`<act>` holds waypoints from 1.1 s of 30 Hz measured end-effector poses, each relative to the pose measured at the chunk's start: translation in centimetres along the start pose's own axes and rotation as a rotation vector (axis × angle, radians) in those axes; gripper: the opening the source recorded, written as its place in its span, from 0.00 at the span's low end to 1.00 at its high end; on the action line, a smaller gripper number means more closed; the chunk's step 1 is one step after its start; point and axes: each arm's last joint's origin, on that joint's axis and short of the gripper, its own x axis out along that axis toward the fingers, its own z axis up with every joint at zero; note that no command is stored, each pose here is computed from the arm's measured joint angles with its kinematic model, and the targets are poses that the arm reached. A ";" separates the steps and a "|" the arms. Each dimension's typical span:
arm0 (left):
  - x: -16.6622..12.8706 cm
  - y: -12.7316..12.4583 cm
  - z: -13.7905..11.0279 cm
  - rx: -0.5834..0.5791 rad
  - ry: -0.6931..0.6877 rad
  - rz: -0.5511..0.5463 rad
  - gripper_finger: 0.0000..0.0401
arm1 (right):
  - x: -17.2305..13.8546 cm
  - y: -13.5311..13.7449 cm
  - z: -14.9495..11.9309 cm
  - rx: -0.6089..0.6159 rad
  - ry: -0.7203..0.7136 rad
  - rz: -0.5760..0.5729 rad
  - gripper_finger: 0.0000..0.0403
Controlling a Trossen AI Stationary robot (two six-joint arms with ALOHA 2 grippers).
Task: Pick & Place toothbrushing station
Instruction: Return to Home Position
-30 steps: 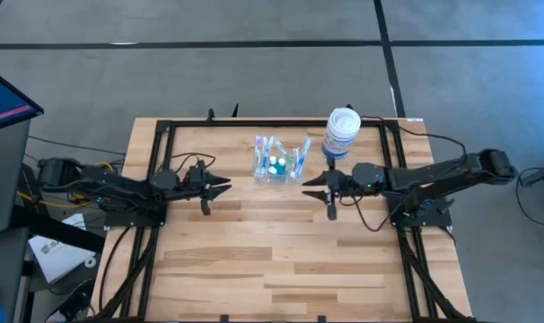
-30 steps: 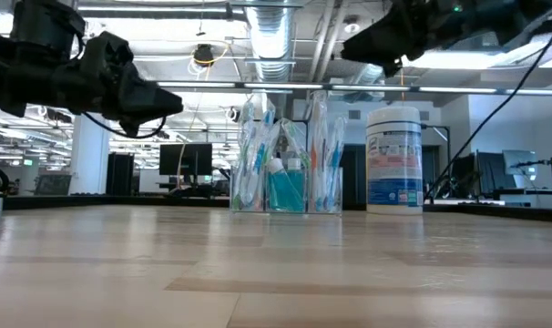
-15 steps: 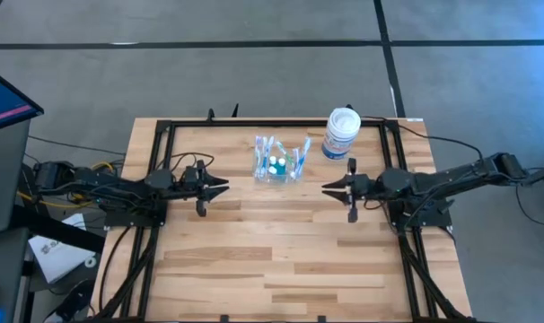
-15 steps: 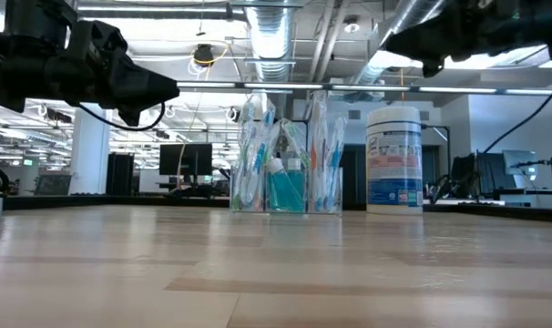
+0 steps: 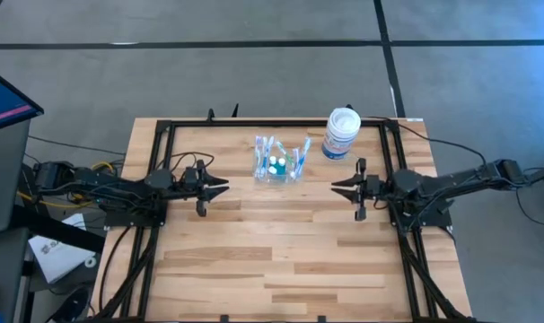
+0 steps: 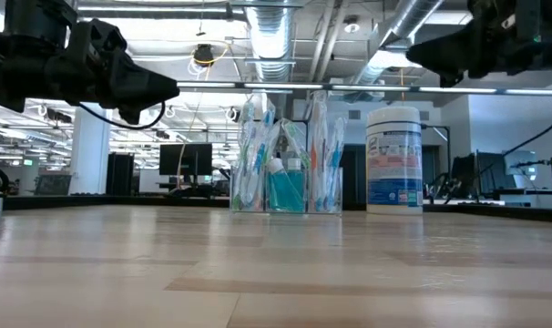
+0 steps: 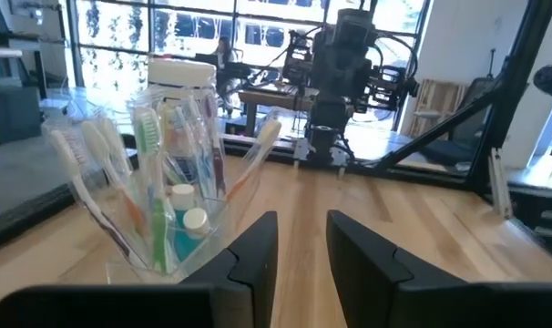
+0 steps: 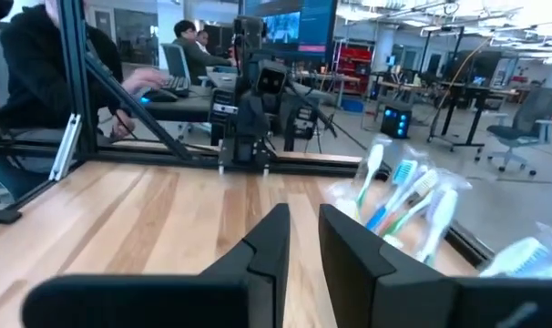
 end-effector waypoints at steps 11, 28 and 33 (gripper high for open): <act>0.0 0.0 0.0 0.019 0.000 0.001 0.23 | -2.9 -0.6 -2.1 0.019 -0.098 -0.089 0.13; 0.0 0.0 0.0 0.019 0.000 0.002 0.23 | -5.0 -1.1 -3.4 0.034 -0.041 -0.137 0.13; 0.0 0.0 0.0 0.013 0.000 0.001 0.23 | -4.9 -1.1 -3.6 0.041 -0.013 -0.134 0.13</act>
